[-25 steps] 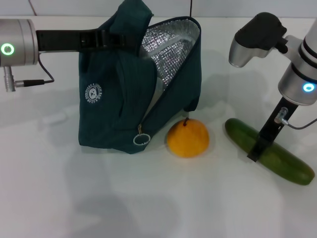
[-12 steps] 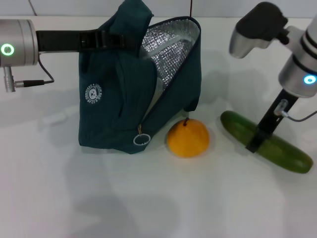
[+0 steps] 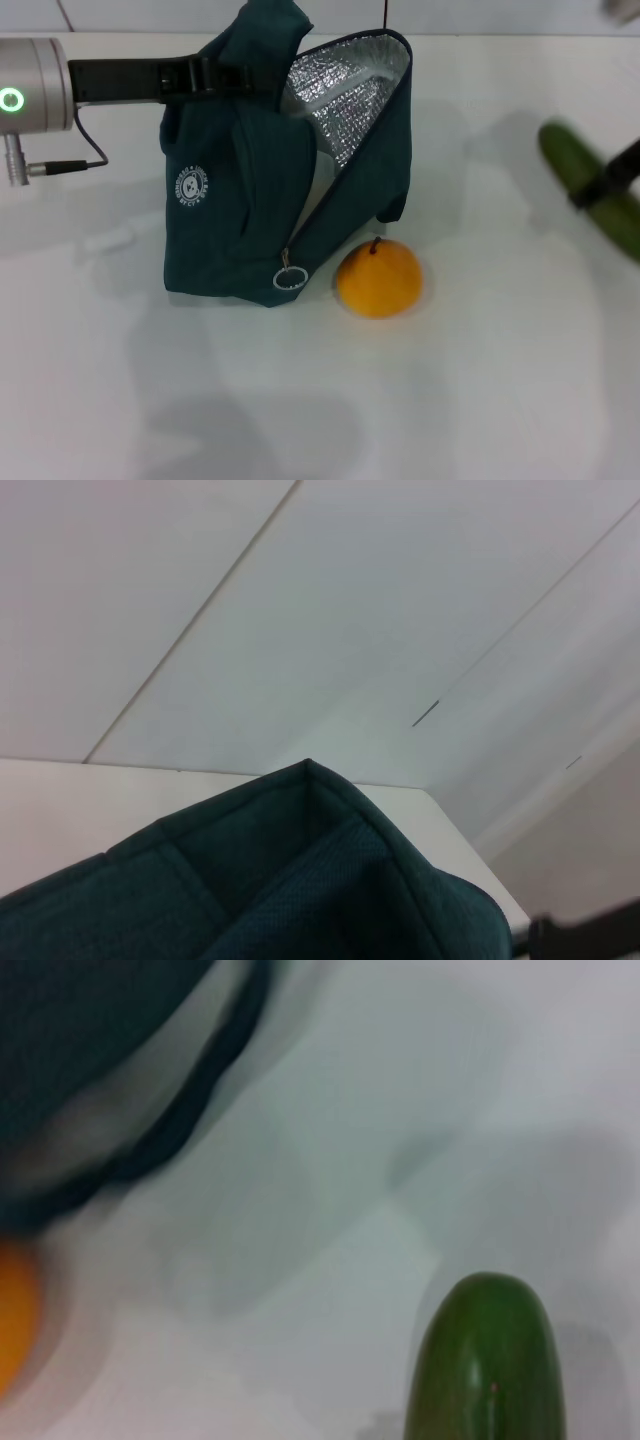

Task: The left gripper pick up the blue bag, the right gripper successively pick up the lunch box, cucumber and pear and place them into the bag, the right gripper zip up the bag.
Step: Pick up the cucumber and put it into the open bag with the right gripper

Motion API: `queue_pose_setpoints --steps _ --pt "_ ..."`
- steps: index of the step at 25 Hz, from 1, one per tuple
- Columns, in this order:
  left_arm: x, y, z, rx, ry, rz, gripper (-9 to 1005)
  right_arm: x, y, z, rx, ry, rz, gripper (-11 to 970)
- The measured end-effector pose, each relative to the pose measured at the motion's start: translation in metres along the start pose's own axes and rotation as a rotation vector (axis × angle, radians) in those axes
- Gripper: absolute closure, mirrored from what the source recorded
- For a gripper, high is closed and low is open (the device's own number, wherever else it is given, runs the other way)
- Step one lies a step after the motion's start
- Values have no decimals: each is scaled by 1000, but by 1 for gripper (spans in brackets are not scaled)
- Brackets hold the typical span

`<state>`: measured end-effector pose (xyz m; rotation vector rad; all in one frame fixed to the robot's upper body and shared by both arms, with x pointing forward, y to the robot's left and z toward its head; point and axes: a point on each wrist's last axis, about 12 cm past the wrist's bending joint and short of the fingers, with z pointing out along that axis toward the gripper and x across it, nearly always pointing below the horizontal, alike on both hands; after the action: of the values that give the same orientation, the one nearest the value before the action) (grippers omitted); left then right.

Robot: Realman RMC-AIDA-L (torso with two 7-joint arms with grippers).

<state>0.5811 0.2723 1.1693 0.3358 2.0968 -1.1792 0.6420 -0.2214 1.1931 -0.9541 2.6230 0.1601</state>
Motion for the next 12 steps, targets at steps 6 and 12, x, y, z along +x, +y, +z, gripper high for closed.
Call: queue_pose_setpoints --steps 6,12 --pt "1 0 0 1 1 0 951 4 -25 -22 82 -303 79 324" --pt "0 -2 3 8 8 4 951 -3 -25 -40 62 -601 29 324"
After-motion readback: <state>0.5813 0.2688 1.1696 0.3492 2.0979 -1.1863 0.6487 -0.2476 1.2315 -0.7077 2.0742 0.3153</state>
